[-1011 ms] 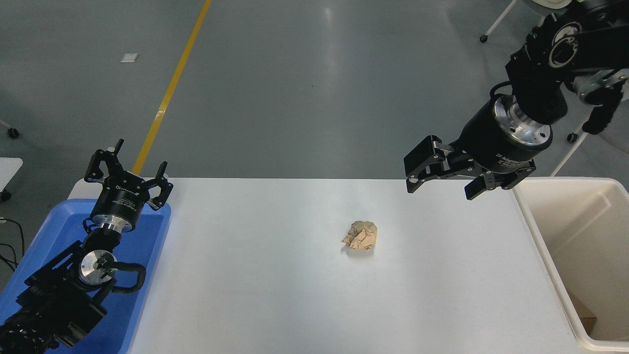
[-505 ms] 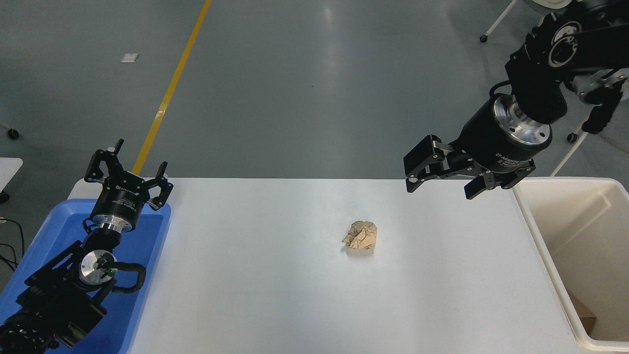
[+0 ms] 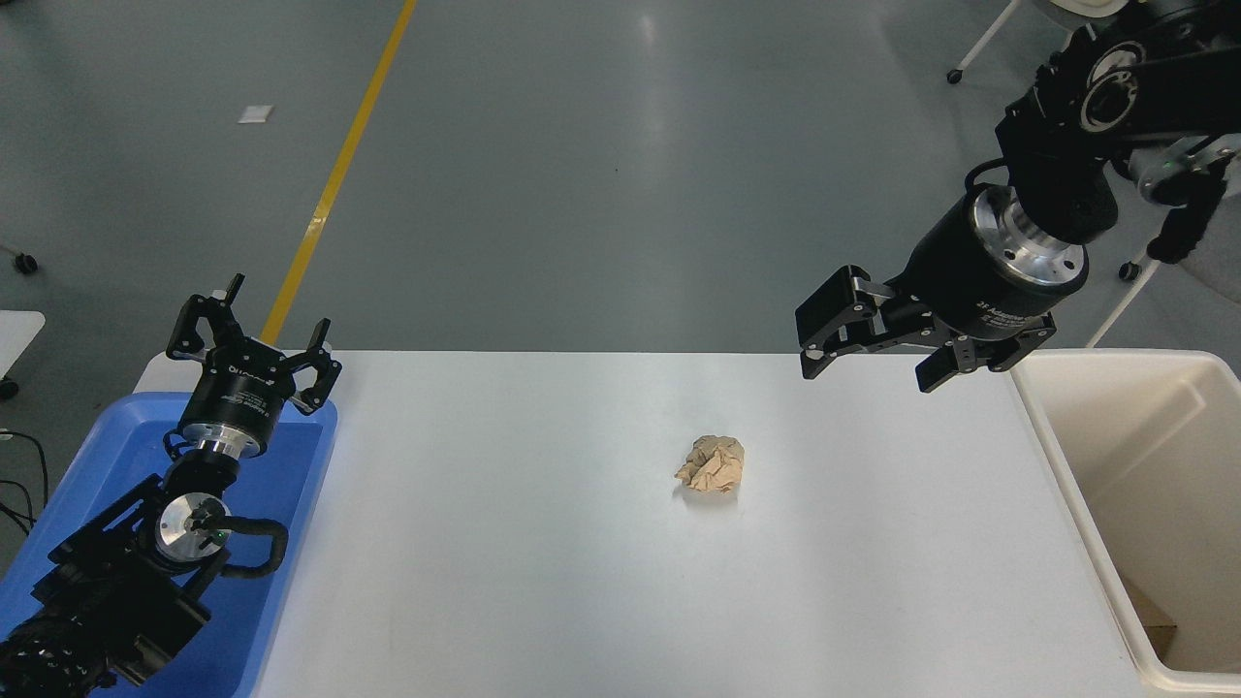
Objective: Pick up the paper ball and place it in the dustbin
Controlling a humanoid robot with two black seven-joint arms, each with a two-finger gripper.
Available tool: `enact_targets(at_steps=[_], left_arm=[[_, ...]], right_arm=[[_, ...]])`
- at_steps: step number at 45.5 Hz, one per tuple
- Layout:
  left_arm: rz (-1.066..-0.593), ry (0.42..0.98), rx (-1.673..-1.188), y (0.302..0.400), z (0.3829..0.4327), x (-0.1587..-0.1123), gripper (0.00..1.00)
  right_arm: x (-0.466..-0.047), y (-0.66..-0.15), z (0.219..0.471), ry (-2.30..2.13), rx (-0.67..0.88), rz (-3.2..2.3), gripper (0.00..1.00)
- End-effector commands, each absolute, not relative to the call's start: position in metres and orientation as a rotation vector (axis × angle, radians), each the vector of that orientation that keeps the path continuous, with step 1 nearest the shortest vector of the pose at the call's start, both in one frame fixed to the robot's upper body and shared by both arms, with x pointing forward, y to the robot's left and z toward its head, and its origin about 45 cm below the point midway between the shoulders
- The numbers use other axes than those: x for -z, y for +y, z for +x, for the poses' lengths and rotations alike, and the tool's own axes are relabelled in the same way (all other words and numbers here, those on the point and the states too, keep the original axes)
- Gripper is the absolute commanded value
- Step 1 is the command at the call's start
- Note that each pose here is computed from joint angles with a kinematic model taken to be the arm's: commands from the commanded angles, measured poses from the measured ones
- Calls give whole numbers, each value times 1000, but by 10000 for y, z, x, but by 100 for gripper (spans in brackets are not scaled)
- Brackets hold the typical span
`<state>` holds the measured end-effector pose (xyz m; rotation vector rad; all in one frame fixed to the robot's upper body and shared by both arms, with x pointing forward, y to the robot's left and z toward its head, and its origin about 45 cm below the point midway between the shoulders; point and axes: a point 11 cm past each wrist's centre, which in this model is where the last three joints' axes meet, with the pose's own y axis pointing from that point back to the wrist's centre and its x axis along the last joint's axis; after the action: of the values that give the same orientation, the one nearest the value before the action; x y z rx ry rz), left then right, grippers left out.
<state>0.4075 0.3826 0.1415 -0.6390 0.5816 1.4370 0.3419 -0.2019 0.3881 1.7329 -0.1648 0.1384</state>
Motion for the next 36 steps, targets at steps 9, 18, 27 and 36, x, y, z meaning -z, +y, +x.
enact_targets(at_steps=[9,18,27,36], left_arm=[[-639,582,-1437,3826,4075,-1415,99],[-639,582,-1437,3826,4075,-1415,99],[-639,582,-1437,3826,4075,-1415,99],[-639,582,-1437,3826,4075,-1415,99]], right_arm=[[-3885,-2020,3420,-166,-139,1734,100],[-3884,-2022,3428,-171,-141,1733,100],[-3881,-2020,3434,-174,-142,1733,100],[-3849,-1994,3437,-160,-146,1719,100]])
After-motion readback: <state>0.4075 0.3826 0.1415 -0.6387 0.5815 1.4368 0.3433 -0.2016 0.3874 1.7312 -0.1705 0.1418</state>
